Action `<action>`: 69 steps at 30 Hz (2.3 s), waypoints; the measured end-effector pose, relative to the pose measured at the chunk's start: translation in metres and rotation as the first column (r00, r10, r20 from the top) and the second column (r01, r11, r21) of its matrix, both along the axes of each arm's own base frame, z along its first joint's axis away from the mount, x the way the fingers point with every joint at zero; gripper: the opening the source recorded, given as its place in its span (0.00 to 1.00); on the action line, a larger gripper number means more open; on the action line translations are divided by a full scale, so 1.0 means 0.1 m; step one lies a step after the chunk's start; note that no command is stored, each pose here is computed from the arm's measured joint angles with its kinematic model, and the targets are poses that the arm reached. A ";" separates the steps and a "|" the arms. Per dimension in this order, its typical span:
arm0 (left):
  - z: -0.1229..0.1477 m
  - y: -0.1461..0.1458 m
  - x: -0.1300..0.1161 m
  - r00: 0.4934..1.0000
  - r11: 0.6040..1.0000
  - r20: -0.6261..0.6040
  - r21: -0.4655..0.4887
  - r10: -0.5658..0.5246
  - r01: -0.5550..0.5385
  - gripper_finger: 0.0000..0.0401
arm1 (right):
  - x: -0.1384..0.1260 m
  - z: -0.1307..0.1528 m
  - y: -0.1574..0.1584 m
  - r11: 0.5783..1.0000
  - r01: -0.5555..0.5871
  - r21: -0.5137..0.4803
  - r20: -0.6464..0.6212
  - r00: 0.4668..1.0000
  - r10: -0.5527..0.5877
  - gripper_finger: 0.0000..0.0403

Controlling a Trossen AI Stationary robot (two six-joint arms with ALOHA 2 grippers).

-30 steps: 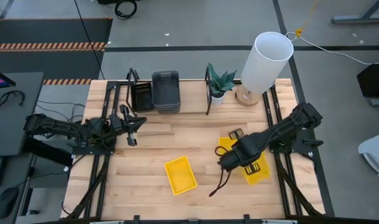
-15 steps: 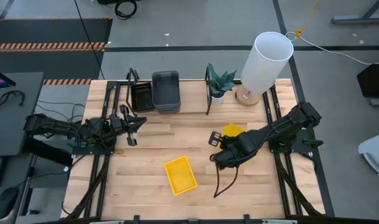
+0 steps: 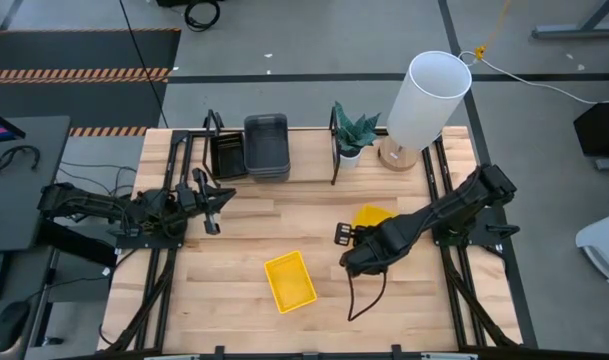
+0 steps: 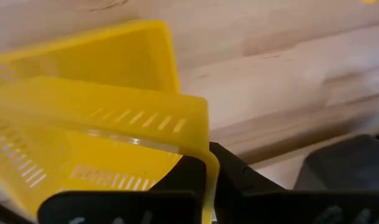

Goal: Stack baskets on shelf by color
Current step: Stack the bottom right yellow bin on the top yellow bin, then stack the bottom yellow bin on the stacked yellow bins

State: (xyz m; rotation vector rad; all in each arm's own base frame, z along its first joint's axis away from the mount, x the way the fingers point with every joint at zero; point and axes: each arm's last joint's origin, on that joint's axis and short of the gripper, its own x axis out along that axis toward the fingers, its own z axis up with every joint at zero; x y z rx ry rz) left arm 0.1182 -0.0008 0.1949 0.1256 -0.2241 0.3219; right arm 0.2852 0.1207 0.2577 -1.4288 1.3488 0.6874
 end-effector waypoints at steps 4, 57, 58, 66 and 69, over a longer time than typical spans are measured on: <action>0.00 0.00 0.00 1.000 1.000 0.000 0.000 0.000 0.000 0.10 | -0.04 -0.16 0.03 1.000 -0.026 -0.009 -0.019 1.000 0.025 0.10; -0.02 0.00 0.01 1.000 1.000 -0.023 0.002 0.000 0.000 0.07 | 1.56 -0.58 -0.28 0.286 0.363 0.887 0.092 0.469 -0.878 0.36; -0.02 0.00 0.01 1.000 1.000 -0.025 0.003 0.000 0.000 0.07 | 1.59 -0.60 -0.27 0.287 0.365 0.886 0.083 0.483 -0.872 0.39; -0.03 0.00 0.01 0.999 1.000 -0.034 0.004 0.000 0.000 0.10 | 1.78 -0.75 -0.24 0.343 0.405 0.847 0.078 0.544 -0.835 0.49; -0.03 0.00 0.01 0.999 1.000 -0.035 0.004 0.000 0.000 0.10 | 1.78 -0.79 -0.25 0.346 0.433 0.832 0.062 0.548 -0.834 0.47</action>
